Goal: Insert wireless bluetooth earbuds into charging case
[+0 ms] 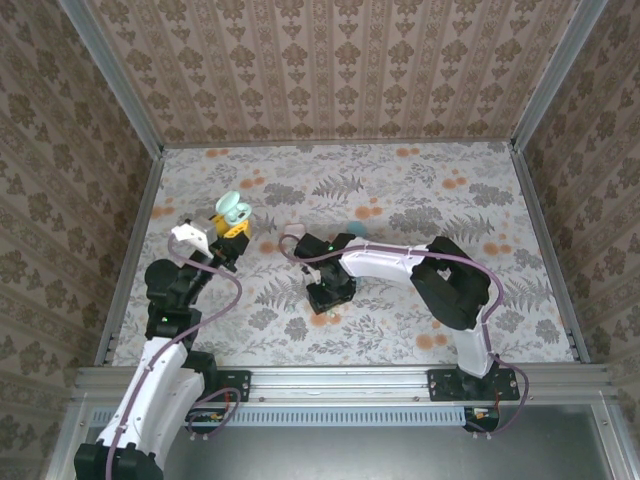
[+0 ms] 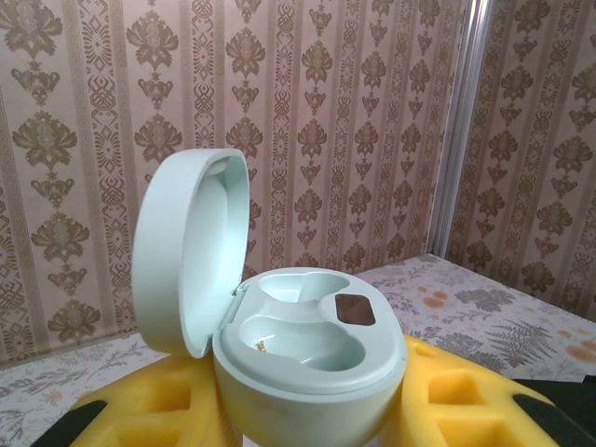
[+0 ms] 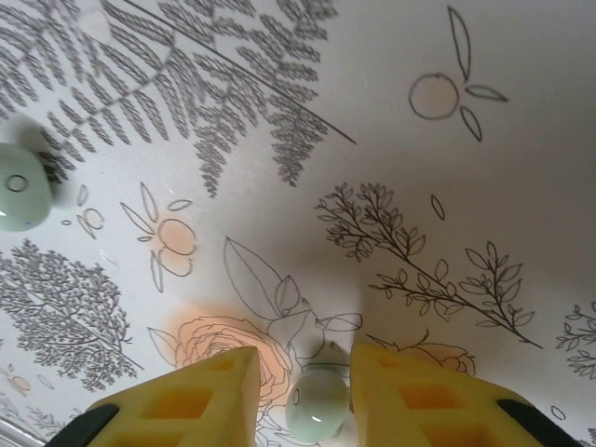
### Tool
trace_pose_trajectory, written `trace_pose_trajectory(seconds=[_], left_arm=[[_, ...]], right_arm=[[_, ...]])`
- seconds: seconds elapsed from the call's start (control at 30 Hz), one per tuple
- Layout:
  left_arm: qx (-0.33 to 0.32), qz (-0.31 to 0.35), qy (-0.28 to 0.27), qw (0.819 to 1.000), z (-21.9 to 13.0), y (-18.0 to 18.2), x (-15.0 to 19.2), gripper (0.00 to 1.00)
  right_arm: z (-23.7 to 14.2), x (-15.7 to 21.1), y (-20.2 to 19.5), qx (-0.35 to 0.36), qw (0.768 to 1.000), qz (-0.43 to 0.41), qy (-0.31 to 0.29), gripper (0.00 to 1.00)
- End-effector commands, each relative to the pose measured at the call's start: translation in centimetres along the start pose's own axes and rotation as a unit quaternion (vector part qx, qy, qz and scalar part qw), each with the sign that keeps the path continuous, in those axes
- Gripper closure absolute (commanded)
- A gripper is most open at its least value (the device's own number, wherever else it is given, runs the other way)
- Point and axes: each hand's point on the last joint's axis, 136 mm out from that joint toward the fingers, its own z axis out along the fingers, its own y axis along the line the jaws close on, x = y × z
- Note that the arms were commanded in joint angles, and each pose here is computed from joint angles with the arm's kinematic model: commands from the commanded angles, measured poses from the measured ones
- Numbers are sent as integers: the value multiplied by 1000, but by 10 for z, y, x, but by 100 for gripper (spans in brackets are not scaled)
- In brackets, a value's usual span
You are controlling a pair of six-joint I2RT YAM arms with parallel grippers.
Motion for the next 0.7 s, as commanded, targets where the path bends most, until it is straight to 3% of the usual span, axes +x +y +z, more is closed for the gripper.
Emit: trace_pose_trajectory(seconds=[0.0, 0.23, 0.4, 0.67], left_arm=[[6, 8, -31, 999, -1, -5, -24, 72], [6, 8, -30, 999, -1, -5, -24, 72], [8, 8, -30, 999, 0, -5, -25, 72], [10, 8, -30, 999, 1, -6, -26, 72]], right_arm=[[2, 5, -5, 15, 1000, -7, 23, 66], [3, 10, -12, 35, 999, 6, 31, 63], [3, 12, -12, 34, 999, 8, 33, 68], [1, 16, -10, 36, 999, 9, 40, 68]])
